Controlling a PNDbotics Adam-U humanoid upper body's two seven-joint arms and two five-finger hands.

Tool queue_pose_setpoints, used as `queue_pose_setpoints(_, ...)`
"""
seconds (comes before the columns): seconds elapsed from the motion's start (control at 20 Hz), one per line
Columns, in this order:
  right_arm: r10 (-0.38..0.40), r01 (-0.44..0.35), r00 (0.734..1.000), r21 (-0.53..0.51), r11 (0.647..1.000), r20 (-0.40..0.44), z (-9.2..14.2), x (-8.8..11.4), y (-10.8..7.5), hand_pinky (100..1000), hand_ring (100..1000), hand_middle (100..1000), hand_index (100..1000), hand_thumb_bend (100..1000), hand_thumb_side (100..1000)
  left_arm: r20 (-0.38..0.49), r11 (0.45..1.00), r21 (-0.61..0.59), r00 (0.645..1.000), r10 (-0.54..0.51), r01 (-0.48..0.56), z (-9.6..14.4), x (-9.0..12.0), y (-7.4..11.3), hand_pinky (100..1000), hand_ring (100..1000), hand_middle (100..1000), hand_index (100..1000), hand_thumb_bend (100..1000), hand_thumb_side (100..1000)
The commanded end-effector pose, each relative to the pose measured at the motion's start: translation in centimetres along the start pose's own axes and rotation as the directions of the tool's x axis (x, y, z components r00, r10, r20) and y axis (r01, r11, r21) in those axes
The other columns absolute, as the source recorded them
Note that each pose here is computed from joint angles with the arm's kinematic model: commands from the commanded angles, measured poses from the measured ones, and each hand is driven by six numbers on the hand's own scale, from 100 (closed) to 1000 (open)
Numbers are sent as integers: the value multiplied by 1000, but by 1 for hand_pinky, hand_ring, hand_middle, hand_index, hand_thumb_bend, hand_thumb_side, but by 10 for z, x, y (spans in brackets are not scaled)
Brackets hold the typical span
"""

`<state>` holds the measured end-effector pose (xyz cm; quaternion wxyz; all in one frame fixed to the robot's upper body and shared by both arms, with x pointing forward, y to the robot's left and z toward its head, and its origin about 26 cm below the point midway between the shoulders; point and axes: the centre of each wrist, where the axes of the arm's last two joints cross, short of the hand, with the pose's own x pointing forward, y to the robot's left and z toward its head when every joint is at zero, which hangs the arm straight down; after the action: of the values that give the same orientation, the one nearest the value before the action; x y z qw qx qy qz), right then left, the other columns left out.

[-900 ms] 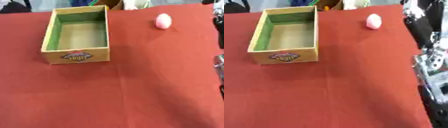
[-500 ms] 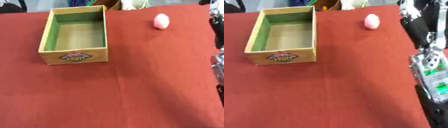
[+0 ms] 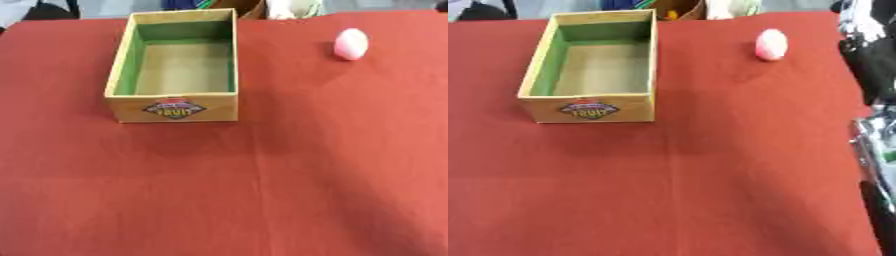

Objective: Pick up objects on the table and place them in the box.

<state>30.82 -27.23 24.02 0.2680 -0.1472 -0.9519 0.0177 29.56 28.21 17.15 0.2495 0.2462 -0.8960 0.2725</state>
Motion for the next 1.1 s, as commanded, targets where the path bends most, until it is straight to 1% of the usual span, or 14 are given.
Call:
queue_pose_setpoints(0.05, 15, -16, 999, 15, 1000, 44, -7, 8, -3, 532, 594, 513, 767, 100, 394, 20, 1000, 2, 1000, 9, -9, -5, 5, 1, 602, 517, 473, 647, 100, 691)
queue_pose_setpoints(0.3, 24, -25, 999, 22, 999, 46, -8, 8, -4, 533, 597, 515, 769, 100, 393, 20, 1000, 3, 1000, 9, -9, -4, 5, 1, 602, 518, 473, 646, 100, 691)
queue_pose_setpoints(0.35, 30, -32, 998, 27, 999, 50, -9, 9, -5, 535, 600, 518, 771, 100, 406, 20, 1000, 3, 1000, 9, -9, -4, 5, 1, 602, 518, 473, 646, 100, 691)
queue_pose_setpoints(0.45, 56, -59, 996, 47, 997, 67, -15, 12, -8, 537, 606, 523, 775, 100, 470, 20, 1000, 1, 1000, 9, -9, -5, 5, 1, 602, 518, 473, 646, 100, 691)
queue_pose_setpoints(0.5, 77, -82, 994, 63, 995, 77, -19, 14, -9, 540, 617, 532, 782, 100, 538, 20, 1000, -1, 1000, 8, -8, -5, 5, 1, 602, 518, 473, 646, 100, 691)
queue_pose_setpoints(0.6, 133, -142, 986, 91, 986, 102, -29, 20, -14, 546, 632, 548, 788, 100, 632, 19, 1000, -4, 1000, 8, -8, -4, 5, 1, 603, 518, 473, 646, 100, 691)
queue_pose_setpoints(0.65, 165, -177, 979, 101, 979, 116, -35, 24, -16, 552, 644, 558, 792, 100, 669, 19, 1000, -5, 1000, 7, -7, -4, 5, 1, 602, 518, 473, 646, 100, 691)
queue_pose_setpoints(0.8, 267, -288, 951, 129, 949, 155, -49, 34, -21, 564, 670, 585, 804, 100, 732, 19, 1000, -8, 1000, 7, -7, -4, 5, 1, 602, 518, 473, 645, 100, 691)
queue_pose_setpoints(0.95, 353, -379, 919, 153, 912, 176, -60, 42, -25, 575, 686, 603, 812, 100, 768, 17, 1000, -10, 1000, 7, -6, -4, 5, 2, 603, 518, 473, 645, 100, 691)
queue_pose_setpoints(1.1, 428, -463, 881, 182, 868, 201, -70, 52, -28, 591, 706, 624, 824, 100, 805, 17, 1000, -13, 1000, 6, -6, -4, 5, 2, 603, 517, 473, 645, 100, 691)
